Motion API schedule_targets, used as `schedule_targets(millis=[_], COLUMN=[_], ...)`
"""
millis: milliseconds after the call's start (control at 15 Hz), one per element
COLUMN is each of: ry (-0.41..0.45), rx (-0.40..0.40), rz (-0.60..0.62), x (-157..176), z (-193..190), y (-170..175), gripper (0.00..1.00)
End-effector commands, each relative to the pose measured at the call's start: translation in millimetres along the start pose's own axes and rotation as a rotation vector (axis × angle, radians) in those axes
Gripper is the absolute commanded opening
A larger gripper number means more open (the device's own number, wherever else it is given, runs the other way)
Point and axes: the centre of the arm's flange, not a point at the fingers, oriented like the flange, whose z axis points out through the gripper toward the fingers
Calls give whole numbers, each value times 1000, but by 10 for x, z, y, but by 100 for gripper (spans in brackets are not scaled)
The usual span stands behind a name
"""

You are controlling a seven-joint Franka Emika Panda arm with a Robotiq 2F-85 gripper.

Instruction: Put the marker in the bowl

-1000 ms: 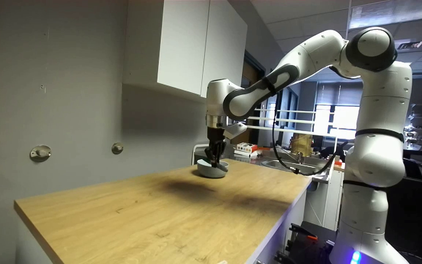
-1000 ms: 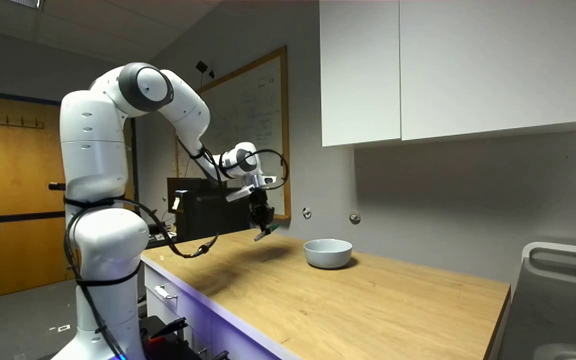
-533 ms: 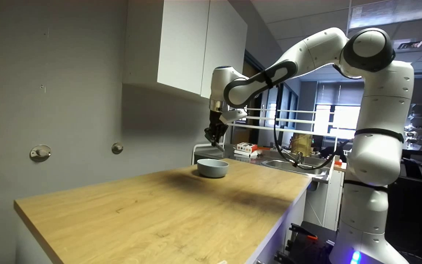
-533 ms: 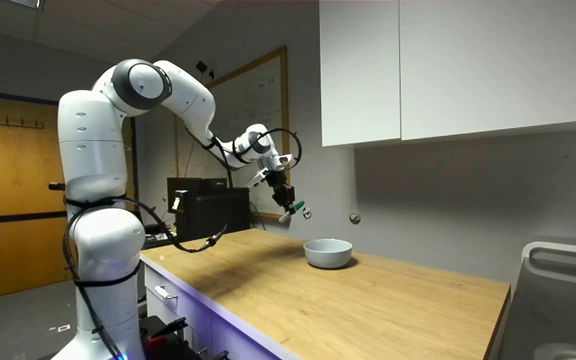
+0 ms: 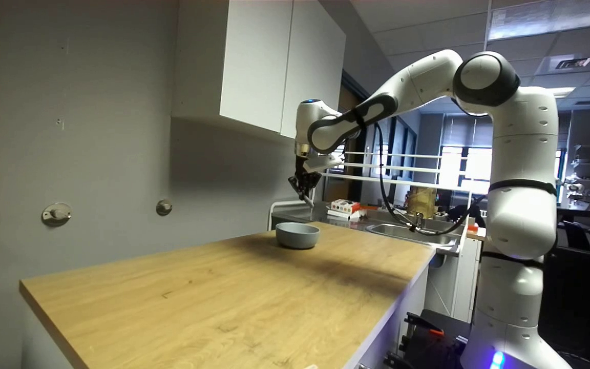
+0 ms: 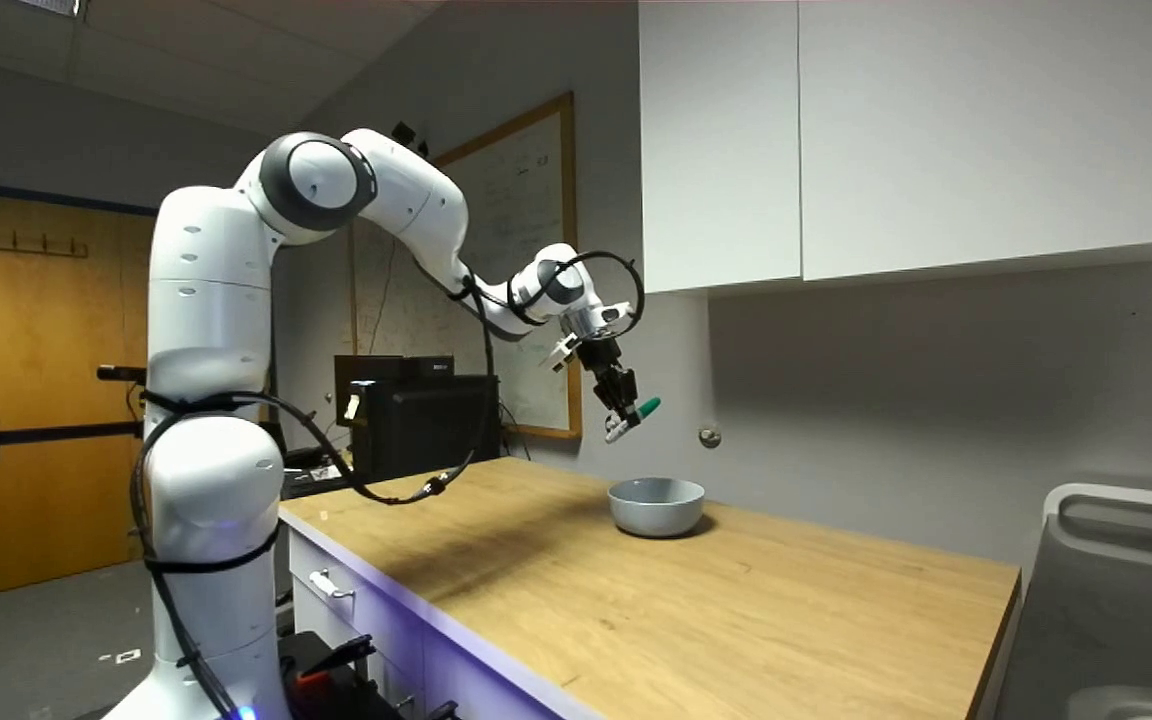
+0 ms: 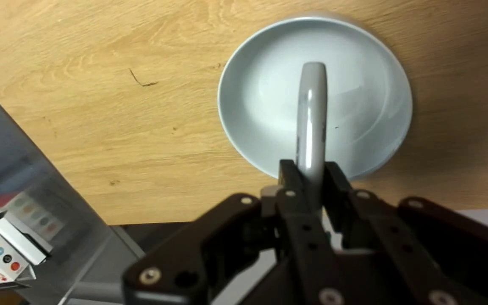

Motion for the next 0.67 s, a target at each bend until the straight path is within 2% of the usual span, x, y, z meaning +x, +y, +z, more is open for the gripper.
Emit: schedule_targets(millis=[0, 267, 467, 533, 600], ry=[-42, -107, -141, -150, -160], rx=[-32, -37, -47, -47, -45], rz=[32, 15, 3, 5, 4], x=[318, 401, 430, 441, 445], z=[367, 875, 1121, 1171, 1196], y=[-175, -392, -516, -541, -553], gripper=[9, 9, 10, 44, 45])
